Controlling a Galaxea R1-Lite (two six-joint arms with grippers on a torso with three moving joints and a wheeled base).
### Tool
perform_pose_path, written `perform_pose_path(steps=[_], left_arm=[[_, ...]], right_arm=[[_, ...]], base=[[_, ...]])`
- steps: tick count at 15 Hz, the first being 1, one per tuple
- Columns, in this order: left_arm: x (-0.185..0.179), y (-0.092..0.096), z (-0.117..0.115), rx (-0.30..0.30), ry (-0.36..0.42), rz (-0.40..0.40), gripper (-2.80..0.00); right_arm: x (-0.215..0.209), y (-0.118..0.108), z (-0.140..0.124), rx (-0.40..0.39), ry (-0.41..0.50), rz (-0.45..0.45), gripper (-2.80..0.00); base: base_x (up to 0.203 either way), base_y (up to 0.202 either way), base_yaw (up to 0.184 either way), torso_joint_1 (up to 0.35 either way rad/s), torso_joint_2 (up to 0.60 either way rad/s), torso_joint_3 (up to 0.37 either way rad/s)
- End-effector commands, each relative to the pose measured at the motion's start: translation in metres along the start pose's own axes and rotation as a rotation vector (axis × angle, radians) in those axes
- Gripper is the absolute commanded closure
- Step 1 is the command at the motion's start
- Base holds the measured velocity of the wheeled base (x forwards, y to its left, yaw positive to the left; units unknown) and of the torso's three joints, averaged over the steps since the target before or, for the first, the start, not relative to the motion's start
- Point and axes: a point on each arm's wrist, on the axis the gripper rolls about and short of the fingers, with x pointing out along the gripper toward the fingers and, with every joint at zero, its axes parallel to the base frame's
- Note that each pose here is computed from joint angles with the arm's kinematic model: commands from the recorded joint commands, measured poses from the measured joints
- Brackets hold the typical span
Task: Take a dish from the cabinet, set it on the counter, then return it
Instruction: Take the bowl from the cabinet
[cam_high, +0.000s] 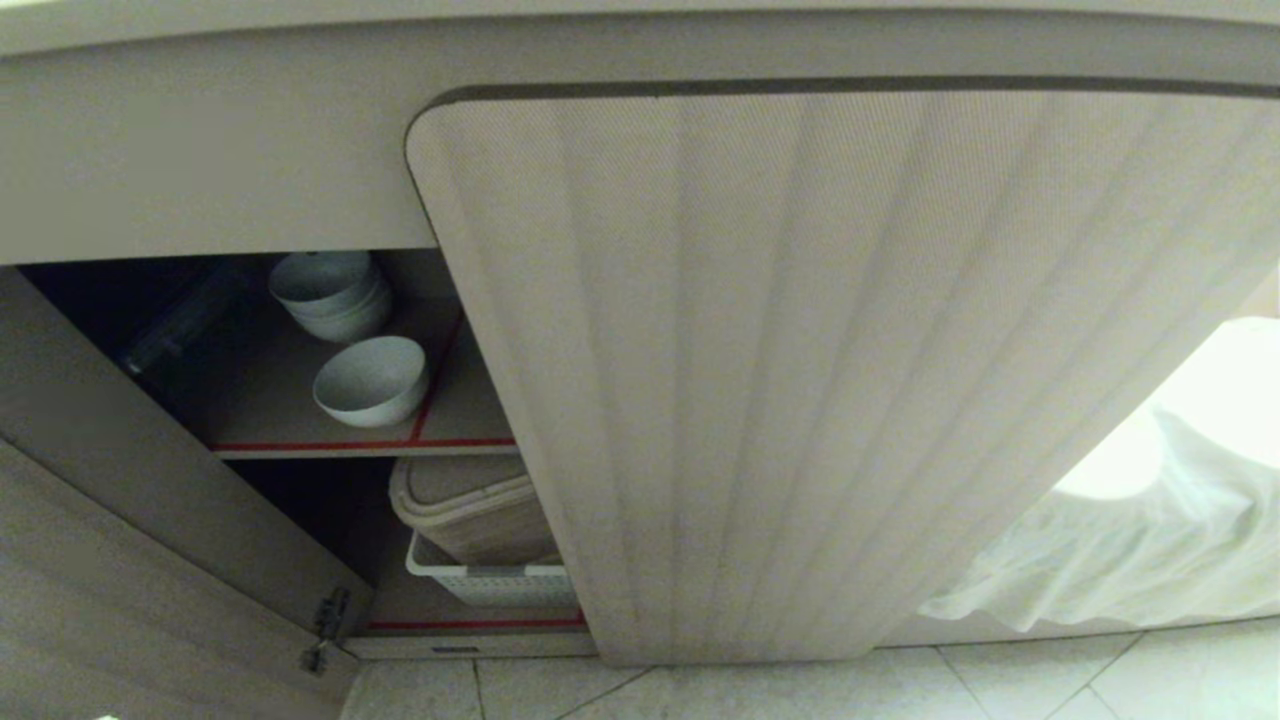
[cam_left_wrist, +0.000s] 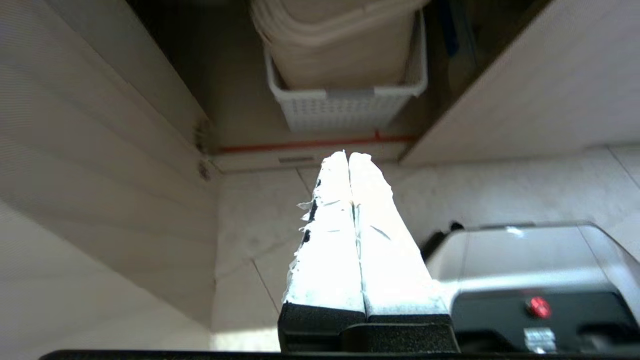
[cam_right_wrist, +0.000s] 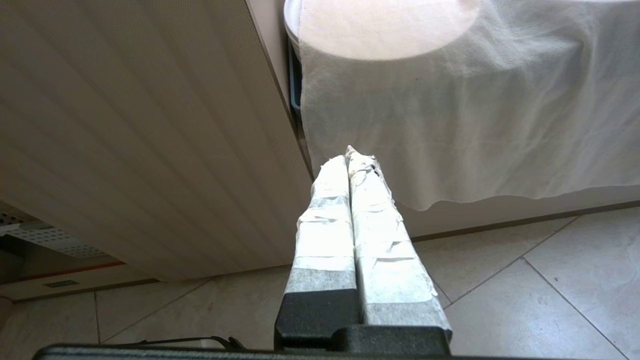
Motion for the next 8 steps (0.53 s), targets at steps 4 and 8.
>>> perform_pose_path(steps=[4,8], left_arm=[[0.025,0.002,0.015,-0.074,0.160,-0.023,0.00],[0.044,0.003,0.025,-0.145,0.253,-0.015,0.00]], right_arm=[[0.000,0.000,0.000,0.001,0.001,0.000,0.00],[0.000,0.000,0.000,0.001,0.001,0.000,0.00]], base=[[0.000,0.000,0.000,0.000,0.00,0.000],[0.000,0.000,0.000,0.000,0.00,0.000]])
